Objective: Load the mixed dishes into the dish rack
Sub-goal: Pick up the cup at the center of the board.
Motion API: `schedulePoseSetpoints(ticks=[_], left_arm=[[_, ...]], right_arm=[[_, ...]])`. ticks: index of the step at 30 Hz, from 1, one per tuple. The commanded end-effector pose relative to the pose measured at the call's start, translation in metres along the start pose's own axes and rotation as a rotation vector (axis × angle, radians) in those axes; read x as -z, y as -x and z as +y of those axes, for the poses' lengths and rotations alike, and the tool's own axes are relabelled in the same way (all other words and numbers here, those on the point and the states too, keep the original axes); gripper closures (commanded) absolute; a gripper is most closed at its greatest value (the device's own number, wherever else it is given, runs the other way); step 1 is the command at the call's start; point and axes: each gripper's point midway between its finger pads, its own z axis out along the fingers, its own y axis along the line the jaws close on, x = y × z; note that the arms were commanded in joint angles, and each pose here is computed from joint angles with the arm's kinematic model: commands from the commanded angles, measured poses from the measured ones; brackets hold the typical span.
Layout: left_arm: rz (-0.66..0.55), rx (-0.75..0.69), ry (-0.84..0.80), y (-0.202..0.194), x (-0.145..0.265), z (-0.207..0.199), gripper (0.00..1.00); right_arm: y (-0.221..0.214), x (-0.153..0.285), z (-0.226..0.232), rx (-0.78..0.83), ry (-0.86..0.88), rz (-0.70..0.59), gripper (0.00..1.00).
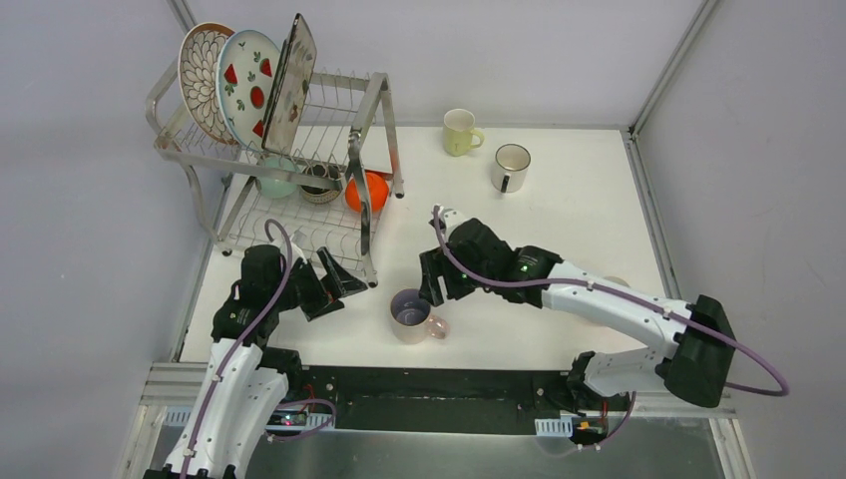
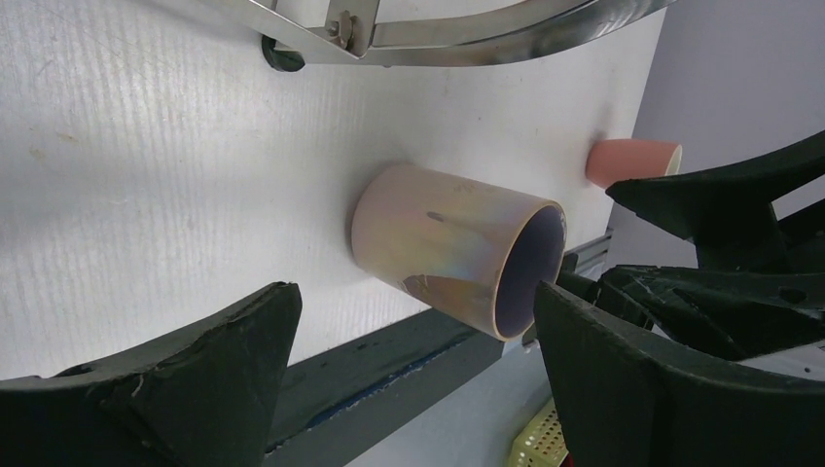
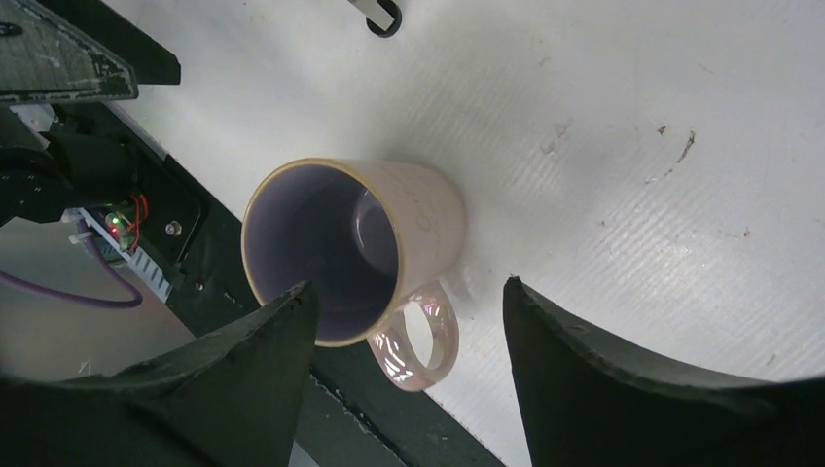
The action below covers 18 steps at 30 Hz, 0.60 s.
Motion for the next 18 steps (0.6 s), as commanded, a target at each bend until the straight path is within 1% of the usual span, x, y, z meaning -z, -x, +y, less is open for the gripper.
schedulePoseSetpoints(ticks=[1, 7, 11, 15, 17, 18], left_arm=[[-0.013, -0.025, -0.05, 0.002, 0.001, -0.009, 0.06], [-0.017, -0.023, -0.057, 0.003, 0.002, -0.011, 0.06], [-0.021, -0.027, -0.067, 0.004, 0.003, -0.015, 0.06], [-0.015, -0.029, -0.074, 0.003, 0.003, -0.016, 0.07], [-0.013, -0.024, -0.079, 0.004, 0.003, -0.018, 0.08], [-0.012, -0.019, -0.08, 0.004, 0.003, -0.018, 0.09]], right_arm=[[0.023, -0.013, 0.008, 0.037, -0.036, -0.052, 0.29], [0.01, -0.042, 0.016, 0.055, -0.015, 0.027, 0.31], [0.005, -0.059, 0.018, 0.061, -0.025, 0.061, 0.35], [-0.001, -0.07, 0.022, 0.048, -0.01, 0.1, 0.43], [-0.004, -0.072, 0.021, 0.033, -0.015, 0.11, 0.51], [-0.006, -0.073, 0.02, 0.022, -0.019, 0.111, 0.56]])
